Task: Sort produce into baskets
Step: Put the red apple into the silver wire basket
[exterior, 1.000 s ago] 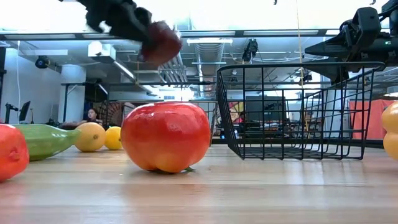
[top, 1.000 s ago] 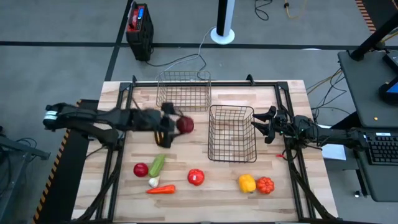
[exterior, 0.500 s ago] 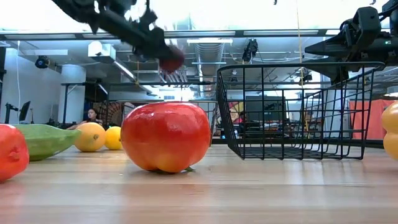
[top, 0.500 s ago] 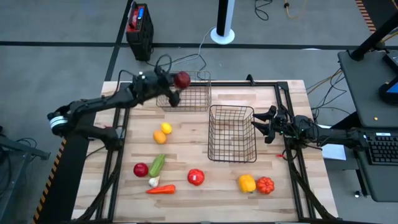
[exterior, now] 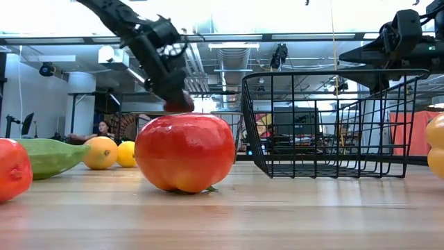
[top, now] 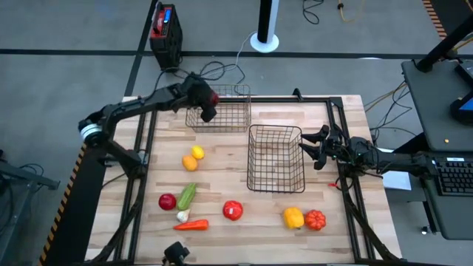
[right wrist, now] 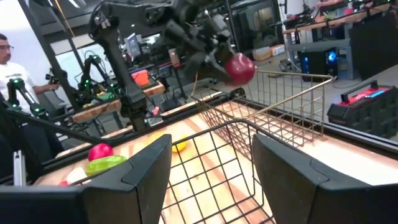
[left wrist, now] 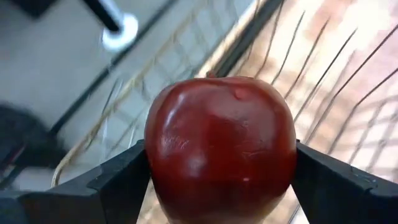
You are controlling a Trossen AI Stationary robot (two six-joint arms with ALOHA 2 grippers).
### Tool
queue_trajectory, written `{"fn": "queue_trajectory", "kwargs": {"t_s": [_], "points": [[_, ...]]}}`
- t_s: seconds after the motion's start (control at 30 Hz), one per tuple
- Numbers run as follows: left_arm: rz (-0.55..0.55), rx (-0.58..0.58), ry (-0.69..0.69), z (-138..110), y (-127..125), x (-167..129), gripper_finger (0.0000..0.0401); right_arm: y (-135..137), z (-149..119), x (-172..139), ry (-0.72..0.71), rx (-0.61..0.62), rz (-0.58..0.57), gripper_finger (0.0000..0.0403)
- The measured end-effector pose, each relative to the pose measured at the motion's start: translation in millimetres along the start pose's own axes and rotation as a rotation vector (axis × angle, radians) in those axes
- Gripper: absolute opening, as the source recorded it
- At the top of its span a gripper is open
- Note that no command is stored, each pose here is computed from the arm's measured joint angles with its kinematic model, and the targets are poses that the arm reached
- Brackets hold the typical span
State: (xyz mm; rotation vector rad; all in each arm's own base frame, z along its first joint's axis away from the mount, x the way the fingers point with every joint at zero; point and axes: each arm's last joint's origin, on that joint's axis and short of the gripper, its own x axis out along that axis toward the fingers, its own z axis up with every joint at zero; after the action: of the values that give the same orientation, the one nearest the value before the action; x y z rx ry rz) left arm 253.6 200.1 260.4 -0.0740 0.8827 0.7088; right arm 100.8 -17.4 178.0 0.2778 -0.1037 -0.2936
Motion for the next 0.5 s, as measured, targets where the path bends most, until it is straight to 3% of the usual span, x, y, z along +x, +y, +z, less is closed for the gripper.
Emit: {"fn": "queue_trajectory", "kwargs": {"t_s": [0.27,0.5], "points": [[-0.062,0.229,0.278,11.8,-1.8,24.4,0.032,-0.1,-0.3,0.0,0.004,0.0,-0.001,0.0215],[-0.126,0.512,0.334,11.2,-4.2,38.5,0.032,-0.1,-0.4,0.0,0.005,0.001,-0.001,0.0215]]}}
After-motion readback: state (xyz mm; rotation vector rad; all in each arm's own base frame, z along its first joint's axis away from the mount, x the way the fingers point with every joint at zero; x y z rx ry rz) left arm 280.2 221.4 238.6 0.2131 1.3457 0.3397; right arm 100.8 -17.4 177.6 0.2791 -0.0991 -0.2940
